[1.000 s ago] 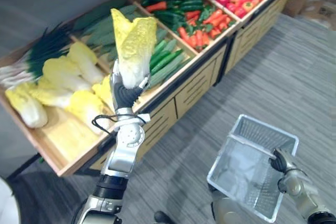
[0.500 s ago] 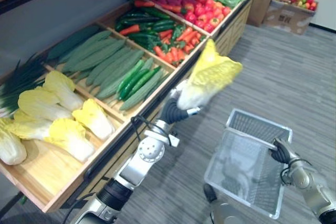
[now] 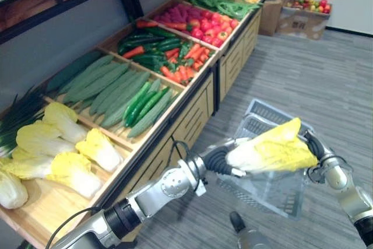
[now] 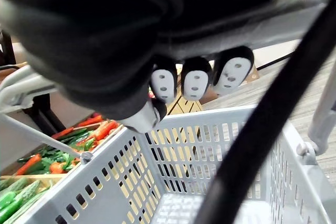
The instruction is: Pick vegetable in the basket
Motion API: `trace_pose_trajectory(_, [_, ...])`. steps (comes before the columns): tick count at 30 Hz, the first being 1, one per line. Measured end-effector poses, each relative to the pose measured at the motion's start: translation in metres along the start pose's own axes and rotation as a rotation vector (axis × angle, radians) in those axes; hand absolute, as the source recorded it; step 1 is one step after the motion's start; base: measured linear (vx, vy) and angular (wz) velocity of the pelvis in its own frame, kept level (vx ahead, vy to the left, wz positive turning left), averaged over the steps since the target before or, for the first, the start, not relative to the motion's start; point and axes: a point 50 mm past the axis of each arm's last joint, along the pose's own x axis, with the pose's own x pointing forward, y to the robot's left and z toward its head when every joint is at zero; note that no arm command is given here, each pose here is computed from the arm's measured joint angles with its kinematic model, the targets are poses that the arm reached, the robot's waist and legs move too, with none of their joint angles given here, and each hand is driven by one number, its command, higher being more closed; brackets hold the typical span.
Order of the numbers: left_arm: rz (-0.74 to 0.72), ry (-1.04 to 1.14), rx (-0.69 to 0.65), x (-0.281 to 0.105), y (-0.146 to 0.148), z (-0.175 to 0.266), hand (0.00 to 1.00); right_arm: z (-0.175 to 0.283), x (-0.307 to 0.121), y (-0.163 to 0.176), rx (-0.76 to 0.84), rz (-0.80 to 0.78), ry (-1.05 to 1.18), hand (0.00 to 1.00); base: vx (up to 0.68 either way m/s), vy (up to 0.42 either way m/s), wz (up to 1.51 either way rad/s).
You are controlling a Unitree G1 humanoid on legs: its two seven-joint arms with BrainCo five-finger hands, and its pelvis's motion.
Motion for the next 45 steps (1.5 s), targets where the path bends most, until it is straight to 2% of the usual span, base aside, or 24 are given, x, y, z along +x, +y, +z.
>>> trace_pose_trajectory(6, [-0.107, 0.057, 0.089, 0.001, -0.012, -0.014, 1.0, 0.008, 0.008, -0.007, 0.008, -0.017, -0.03, 1.0, -0.02, 0.004, -0.07])
trace_pose_trajectory(11, [-0.151, 0.156, 0.165, -0.001, -0.018, -0.037, 1.0, 0.023, 0.012, 0.007, 0.001, 0.078, -0.089, 1.0, -0.01, 0.002, -0.12])
trace_pose_trajectory(19, [-0.101, 0.3, 0.224, 0.002, -0.013, -0.064, 1.0, 0.061, 0.014, 0.039, -0.068, 0.297, -0.247, 1.0, 0.0, 0.018, -0.26])
trace_pose_trajectory(28, [-0.048, 0.359, 0.274, 0.012, -0.012, -0.072, 1.0, 0.083, 0.008, 0.053, -0.091, 0.408, -0.348, 1.0, -0.04, 0.006, -0.23])
trace_pose_trajectory(39, [-0.105, 0.377, 0.37, 0.013, -0.018, -0.077, 1.0, 0.093, 0.009, 0.054, -0.179, 0.492, -0.421, 1.0, -0.03, -0.012, -0.05])
trace_pose_trajectory(40, [-0.132, 0.384, 0.414, 0.015, -0.017, -0.079, 0.0, 0.095, 0.009, 0.054, -0.184, 0.503, -0.435, 1.0, 0.0, 0.0, 0.0])
trace_pose_trajectory(45, [-0.201, 0.404, 0.485, 0.016, -0.017, -0.084, 0.0, 0.102, 0.009, 0.057, -0.198, 0.524, -0.475, 1.0, -0.04, -0.024, 0.02])
